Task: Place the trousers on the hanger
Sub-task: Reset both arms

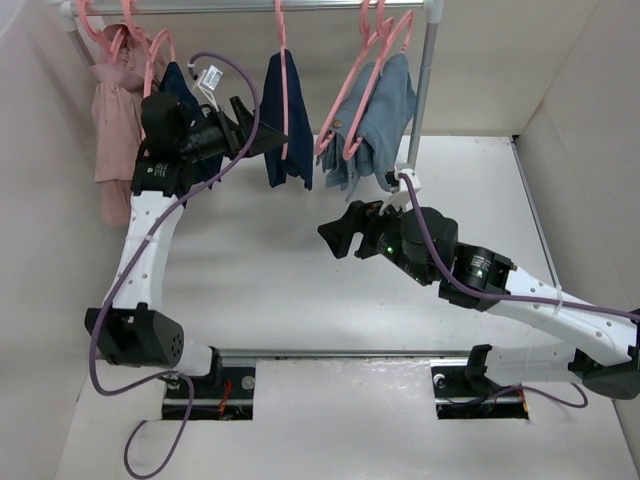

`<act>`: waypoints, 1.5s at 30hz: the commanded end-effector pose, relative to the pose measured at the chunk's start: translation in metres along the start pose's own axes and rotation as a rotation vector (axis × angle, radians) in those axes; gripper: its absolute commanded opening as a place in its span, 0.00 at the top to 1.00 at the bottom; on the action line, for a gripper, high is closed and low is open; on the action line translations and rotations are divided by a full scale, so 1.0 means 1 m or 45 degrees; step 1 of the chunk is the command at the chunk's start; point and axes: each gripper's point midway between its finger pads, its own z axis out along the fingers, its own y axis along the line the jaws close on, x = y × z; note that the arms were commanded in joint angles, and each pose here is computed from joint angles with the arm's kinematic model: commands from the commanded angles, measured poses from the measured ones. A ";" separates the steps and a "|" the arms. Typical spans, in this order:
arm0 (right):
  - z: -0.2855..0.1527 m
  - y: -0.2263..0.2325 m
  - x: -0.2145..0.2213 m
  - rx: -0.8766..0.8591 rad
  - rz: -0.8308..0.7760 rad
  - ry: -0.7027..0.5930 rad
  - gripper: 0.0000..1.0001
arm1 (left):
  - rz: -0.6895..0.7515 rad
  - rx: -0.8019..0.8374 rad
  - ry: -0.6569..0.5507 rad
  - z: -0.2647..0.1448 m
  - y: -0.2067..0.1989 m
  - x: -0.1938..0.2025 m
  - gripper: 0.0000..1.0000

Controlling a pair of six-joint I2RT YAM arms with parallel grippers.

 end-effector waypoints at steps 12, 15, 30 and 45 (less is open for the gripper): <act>-0.005 -0.006 0.021 -0.014 -0.057 0.063 0.03 | 0.627 -0.670 -0.177 -0.091 0.011 -0.012 0.00; -0.006 -0.023 0.045 0.025 -0.075 0.123 0.00 | 0.728 -0.830 -0.253 -0.125 0.016 0.004 0.00; -0.072 -0.283 0.072 0.840 0.228 -0.130 0.00 | 0.530 -1.365 -0.517 -0.191 0.143 0.111 0.00; -0.073 -0.312 0.038 0.978 0.313 -0.234 0.00 | 0.502 -1.395 -0.596 -0.201 0.183 0.138 0.00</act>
